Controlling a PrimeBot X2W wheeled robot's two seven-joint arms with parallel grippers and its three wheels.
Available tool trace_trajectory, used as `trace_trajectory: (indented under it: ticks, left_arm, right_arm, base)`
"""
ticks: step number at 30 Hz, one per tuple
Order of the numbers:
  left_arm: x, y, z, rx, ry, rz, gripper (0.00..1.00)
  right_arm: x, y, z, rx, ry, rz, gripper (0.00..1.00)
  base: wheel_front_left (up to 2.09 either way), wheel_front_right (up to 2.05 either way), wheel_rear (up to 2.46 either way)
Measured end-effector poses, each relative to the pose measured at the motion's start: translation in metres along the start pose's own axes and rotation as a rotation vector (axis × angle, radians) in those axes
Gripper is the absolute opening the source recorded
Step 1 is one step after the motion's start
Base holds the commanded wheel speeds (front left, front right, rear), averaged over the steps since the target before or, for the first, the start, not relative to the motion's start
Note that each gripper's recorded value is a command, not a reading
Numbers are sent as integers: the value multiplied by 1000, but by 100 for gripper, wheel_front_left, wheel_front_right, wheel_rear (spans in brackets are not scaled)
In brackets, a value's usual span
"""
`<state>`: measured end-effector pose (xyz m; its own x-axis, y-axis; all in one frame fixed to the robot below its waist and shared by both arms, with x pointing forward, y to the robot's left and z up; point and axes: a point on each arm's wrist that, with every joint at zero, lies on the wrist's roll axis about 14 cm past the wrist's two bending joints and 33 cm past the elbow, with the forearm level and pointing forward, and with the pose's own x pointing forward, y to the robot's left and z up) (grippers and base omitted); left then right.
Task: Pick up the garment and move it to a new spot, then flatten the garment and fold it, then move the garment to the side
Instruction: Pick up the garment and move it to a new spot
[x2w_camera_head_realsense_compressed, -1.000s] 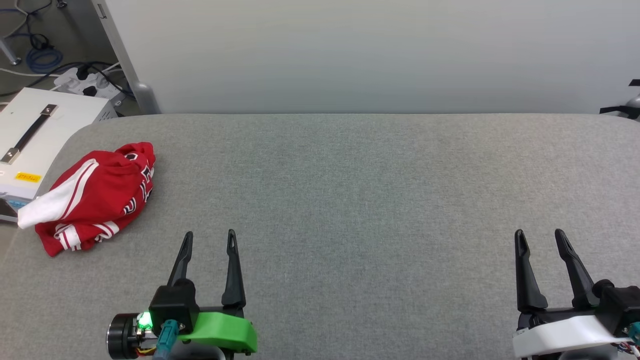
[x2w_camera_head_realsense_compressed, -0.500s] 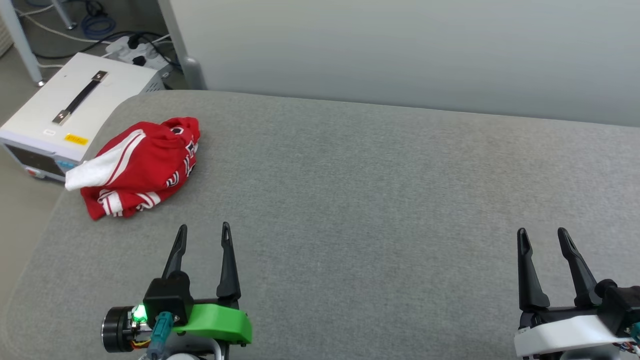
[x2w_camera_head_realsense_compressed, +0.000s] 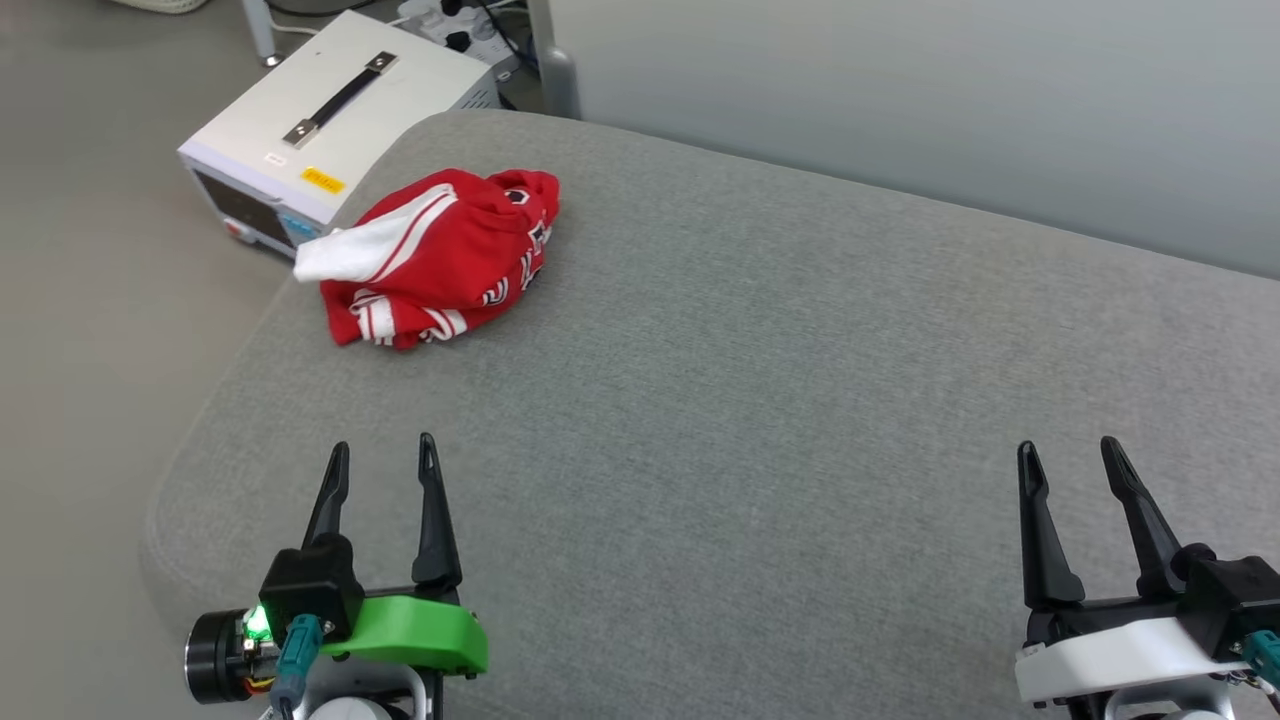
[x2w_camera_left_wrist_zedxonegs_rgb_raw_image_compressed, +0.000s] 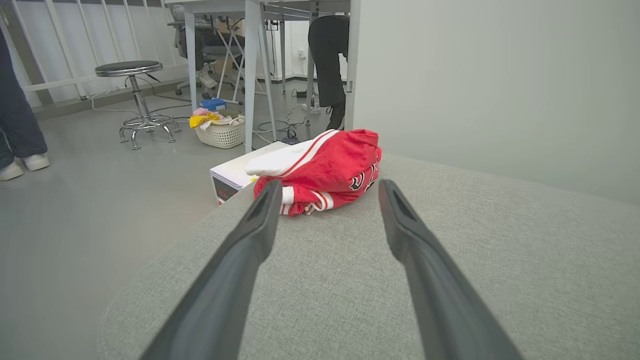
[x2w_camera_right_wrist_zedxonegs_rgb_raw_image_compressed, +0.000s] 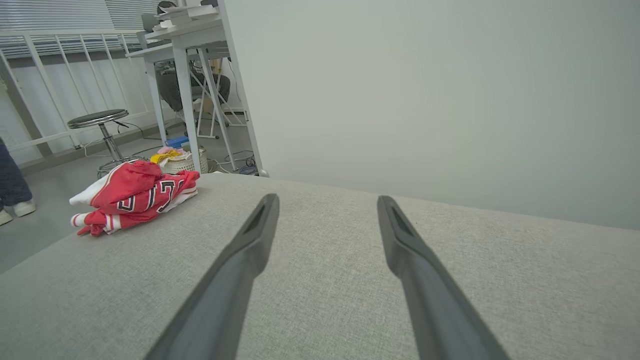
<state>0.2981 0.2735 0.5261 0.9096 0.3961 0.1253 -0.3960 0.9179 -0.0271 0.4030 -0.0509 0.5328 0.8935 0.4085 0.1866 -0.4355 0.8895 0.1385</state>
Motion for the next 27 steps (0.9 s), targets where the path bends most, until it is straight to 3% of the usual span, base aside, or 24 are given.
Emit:
trace_trajectory:
  ticks: [15,27]
  left_arm:
    - [-34,69,3,18,15,225,100]
    - [-42,89,3,-2,19,281,100]
  right_arm:
    - [30,67,-22,55,37,208,100]
    - [32,80,-24,60,42,247,100]
  base:
    - [0,0,0]
    - [0,0,0]
